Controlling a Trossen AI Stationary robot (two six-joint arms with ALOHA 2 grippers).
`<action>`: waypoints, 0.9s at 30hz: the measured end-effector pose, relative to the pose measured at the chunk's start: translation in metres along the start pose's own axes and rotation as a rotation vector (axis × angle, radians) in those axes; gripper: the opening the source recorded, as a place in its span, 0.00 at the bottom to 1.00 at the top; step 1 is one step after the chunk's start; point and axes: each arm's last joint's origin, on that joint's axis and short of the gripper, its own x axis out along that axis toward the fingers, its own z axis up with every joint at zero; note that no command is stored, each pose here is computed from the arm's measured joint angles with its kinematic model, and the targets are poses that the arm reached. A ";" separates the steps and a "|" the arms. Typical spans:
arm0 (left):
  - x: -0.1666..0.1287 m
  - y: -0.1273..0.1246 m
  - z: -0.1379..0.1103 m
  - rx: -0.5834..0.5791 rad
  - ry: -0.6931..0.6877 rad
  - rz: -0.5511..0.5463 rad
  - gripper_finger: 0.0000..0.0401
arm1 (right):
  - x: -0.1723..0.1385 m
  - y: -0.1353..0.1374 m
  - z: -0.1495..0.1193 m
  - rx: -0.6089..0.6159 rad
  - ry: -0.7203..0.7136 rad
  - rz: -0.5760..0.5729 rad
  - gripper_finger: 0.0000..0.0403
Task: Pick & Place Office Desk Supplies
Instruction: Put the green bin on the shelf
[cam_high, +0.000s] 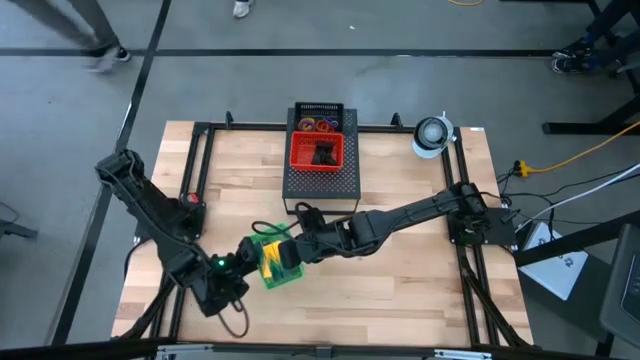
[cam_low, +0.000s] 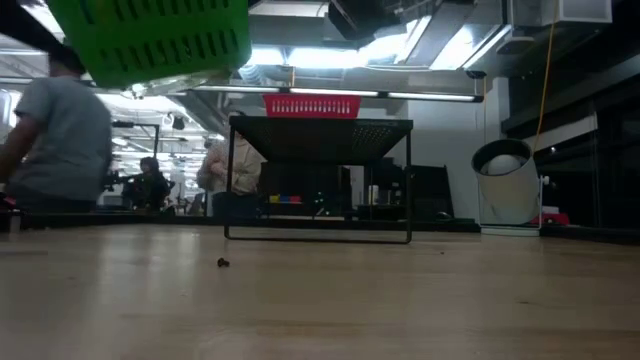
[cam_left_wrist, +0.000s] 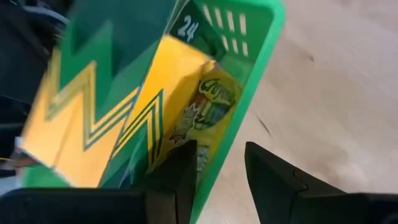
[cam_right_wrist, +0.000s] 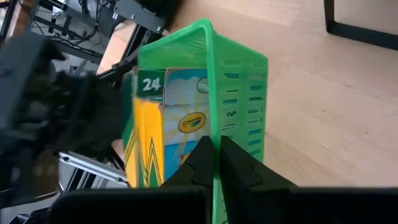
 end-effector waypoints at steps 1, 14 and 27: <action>0.002 0.001 -0.001 0.002 0.011 -0.014 0.32 | 0.000 0.000 0.000 -0.001 0.000 0.002 0.02; 0.000 -0.001 -0.003 0.035 0.026 -0.025 0.01 | -0.002 0.008 -0.005 -0.071 -0.005 0.070 0.10; -0.006 -0.008 -0.009 -0.016 0.074 -0.163 0.01 | -0.045 0.018 -0.022 -0.158 -0.082 0.089 0.40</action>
